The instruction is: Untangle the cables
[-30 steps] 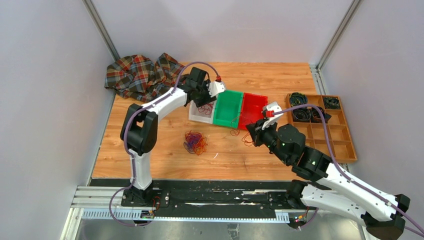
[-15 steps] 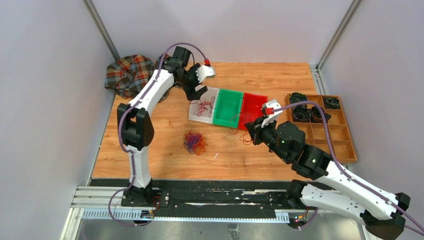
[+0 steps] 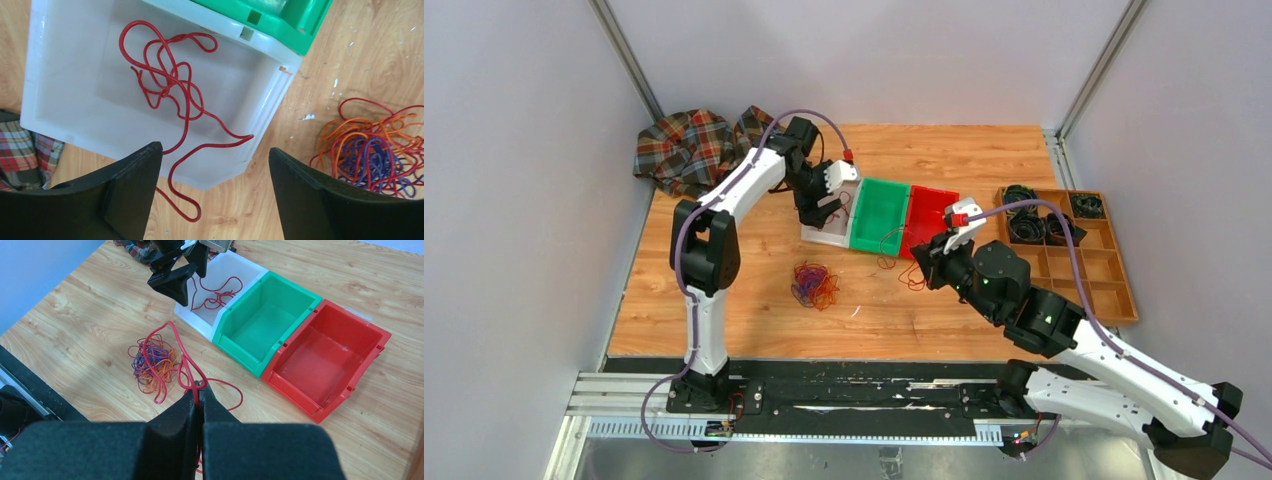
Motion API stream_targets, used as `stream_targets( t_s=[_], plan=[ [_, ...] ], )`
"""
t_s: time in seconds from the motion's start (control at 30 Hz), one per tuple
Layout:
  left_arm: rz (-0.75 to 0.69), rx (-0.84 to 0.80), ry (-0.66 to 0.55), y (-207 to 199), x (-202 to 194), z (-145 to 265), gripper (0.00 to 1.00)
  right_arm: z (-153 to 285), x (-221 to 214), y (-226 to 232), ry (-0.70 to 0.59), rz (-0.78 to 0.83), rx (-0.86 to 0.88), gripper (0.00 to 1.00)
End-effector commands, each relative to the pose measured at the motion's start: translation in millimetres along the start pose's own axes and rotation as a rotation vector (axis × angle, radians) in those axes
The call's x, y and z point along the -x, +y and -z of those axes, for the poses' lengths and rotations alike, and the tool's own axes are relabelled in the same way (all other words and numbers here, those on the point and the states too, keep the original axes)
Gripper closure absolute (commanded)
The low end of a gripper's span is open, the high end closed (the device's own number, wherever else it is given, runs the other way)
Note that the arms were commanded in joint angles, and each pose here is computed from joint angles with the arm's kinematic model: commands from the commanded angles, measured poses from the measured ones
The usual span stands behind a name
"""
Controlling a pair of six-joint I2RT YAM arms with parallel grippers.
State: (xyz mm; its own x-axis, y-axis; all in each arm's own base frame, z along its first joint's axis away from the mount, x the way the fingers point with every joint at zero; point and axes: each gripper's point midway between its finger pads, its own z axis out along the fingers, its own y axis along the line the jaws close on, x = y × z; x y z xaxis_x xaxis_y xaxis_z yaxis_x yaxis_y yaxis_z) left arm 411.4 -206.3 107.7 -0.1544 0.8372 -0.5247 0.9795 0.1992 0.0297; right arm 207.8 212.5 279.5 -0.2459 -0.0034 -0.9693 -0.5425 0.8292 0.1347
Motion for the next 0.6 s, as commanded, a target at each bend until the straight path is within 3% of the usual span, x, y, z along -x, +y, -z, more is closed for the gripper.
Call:
stream_targets(
  t_s=[0.0,0.13,0.27,0.57],
  plan=[
    [-0.094,0.032,0.034,7.4,-1.4,7.4,0.19,-2.0,-0.5,-2.6,0.006,-0.006,-0.009,0.99],
    [-0.156,0.042,0.064,10.7,-1.7,3.5,0.23,-3.2,-2.2,-1.7,0.006,-0.012,-0.005,0.99],
    [-0.213,0.085,0.065,18.4,0.8,-6.7,0.34,-2.3,-4.2,-2.6,0.008,-0.005,-0.005,1.0],
    [-0.305,0.184,0.063,37.5,14.0,-34.1,0.72,0.6,-1.6,-9.5,-0.008,0.007,-0.026,0.99]
  ],
)
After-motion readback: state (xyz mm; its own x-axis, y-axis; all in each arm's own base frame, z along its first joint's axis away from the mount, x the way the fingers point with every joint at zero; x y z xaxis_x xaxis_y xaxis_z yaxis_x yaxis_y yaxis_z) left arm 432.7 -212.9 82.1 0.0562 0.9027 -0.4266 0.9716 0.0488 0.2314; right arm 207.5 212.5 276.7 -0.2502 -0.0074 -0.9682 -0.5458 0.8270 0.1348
